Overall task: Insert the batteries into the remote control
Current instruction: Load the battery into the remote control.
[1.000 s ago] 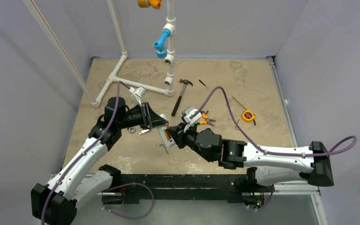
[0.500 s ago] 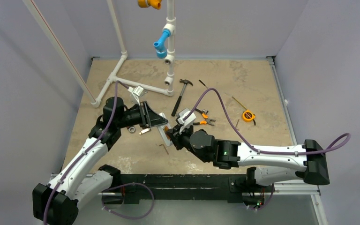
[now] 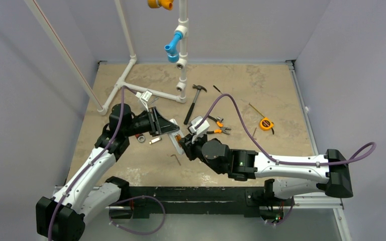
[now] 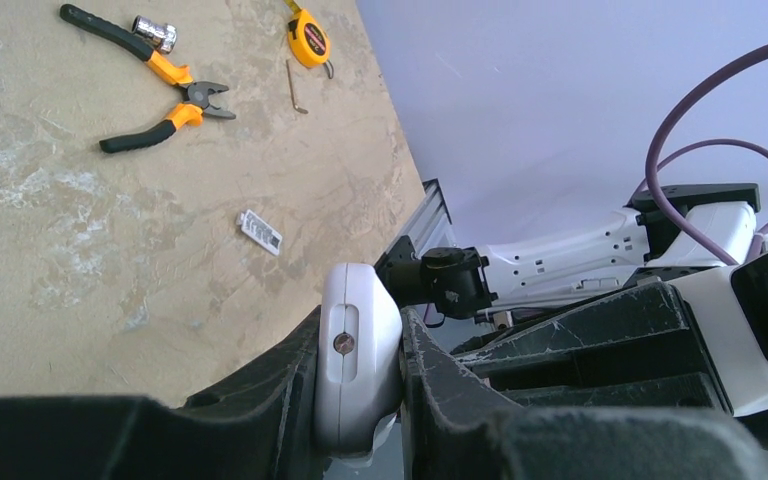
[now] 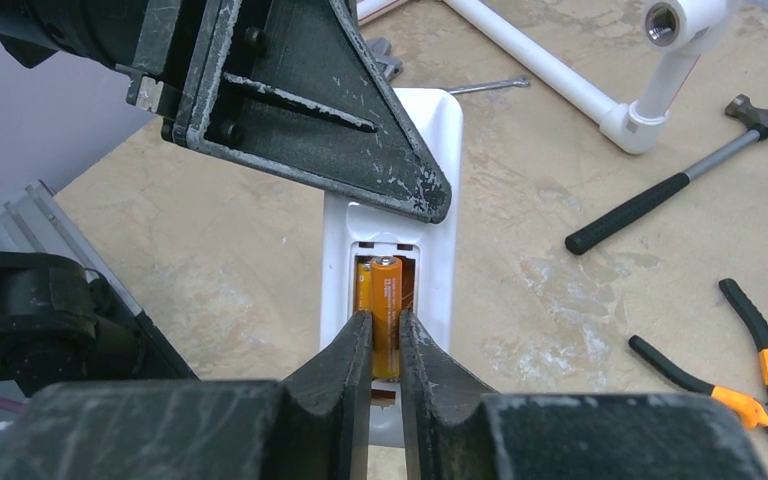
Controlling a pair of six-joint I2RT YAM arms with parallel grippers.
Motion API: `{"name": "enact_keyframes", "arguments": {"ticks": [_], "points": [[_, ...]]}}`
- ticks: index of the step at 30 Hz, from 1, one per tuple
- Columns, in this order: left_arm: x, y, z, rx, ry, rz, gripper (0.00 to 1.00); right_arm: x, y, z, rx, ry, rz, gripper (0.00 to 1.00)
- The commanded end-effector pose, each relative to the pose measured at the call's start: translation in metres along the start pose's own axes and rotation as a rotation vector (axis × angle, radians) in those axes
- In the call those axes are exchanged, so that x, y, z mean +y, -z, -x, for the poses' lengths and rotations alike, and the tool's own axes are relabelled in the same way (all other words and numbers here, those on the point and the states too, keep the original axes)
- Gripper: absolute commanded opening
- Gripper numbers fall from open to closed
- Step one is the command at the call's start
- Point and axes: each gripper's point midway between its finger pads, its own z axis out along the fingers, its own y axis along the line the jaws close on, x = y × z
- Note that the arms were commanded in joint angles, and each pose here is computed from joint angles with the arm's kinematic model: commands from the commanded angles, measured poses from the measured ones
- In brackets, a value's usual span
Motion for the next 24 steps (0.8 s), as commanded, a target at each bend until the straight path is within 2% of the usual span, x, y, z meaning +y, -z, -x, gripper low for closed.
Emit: {"name": "enact_keyframes", "arguments": {"ticks": [1,5,9,13,19,24], "points": [[-0.02,0.003,0.005,-0.005,-0.03,-0.084,0.0,-0.001,-0.002,0.006,-0.004,0.01,-0.025,0.14],[-0.02,0.002,0.005,-0.001,-0.027,-0.086,0.0,-0.001,-0.001,0.008,-0.009,0.005,-0.026,0.2],[-0.02,0.002,0.005,0.004,-0.027,-0.091,0.0,-0.002,0.0,0.009,-0.015,0.0,-0.023,0.31],[-0.021,0.002,0.005,0.002,-0.028,-0.092,0.0,-0.002,0.003,0.013,-0.028,-0.013,-0.014,0.33],[-0.02,0.002,0.005,0.006,-0.025,-0.091,0.0,-0.005,0.011,0.023,-0.069,-0.045,-0.004,0.41],[-0.019,0.001,0.003,0.017,-0.016,-0.095,0.0,-0.01,0.017,0.031,-0.108,-0.069,-0.013,0.42]]}}
